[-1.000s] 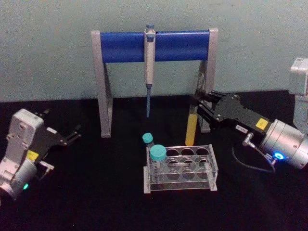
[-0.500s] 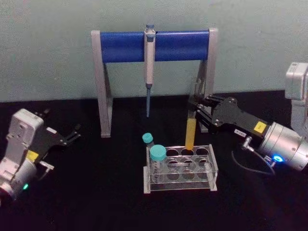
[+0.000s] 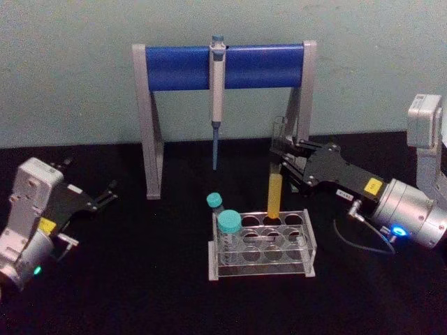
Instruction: Pick up the test tube from the test tube rack, shake it, then place it back into the test tube rack.
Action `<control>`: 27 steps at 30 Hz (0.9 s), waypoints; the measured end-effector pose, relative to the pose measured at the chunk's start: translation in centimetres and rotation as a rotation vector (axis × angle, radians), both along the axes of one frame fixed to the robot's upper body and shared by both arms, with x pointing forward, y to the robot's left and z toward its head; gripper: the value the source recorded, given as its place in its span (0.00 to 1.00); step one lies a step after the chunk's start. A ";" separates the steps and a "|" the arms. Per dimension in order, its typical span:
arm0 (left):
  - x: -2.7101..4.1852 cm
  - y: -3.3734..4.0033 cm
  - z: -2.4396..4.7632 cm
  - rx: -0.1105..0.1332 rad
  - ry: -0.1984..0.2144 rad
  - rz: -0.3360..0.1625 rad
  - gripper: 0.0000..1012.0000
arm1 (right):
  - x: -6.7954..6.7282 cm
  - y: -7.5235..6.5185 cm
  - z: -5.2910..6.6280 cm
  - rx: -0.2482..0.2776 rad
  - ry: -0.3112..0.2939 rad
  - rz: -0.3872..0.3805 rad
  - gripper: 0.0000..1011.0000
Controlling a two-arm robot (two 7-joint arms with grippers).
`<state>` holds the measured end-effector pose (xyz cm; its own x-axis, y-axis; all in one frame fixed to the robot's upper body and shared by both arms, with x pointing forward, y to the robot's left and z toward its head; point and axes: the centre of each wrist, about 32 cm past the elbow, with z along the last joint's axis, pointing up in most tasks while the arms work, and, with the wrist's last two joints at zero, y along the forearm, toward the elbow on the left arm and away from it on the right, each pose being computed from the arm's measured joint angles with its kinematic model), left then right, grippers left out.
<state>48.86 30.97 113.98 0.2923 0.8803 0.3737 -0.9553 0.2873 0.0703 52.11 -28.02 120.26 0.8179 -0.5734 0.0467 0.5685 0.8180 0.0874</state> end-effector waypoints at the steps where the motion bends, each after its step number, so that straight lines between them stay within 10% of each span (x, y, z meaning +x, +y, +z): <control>1: 0.00 0.00 0.00 0.000 0.000 0.000 0.99 | 0.0 0.0 0.0 -0.002 -0.001 -0.001 0.22; 27: 0.00 0.00 0.00 0.000 0.000 0.000 0.99 | 0.5 0.0 -1.9 -0.020 0.002 -0.013 0.22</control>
<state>48.86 30.97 113.98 0.2923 0.8803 0.3737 -0.9553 0.2873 0.0703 52.58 -28.01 118.36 0.8107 -0.5827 0.0563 0.5790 0.8123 0.0700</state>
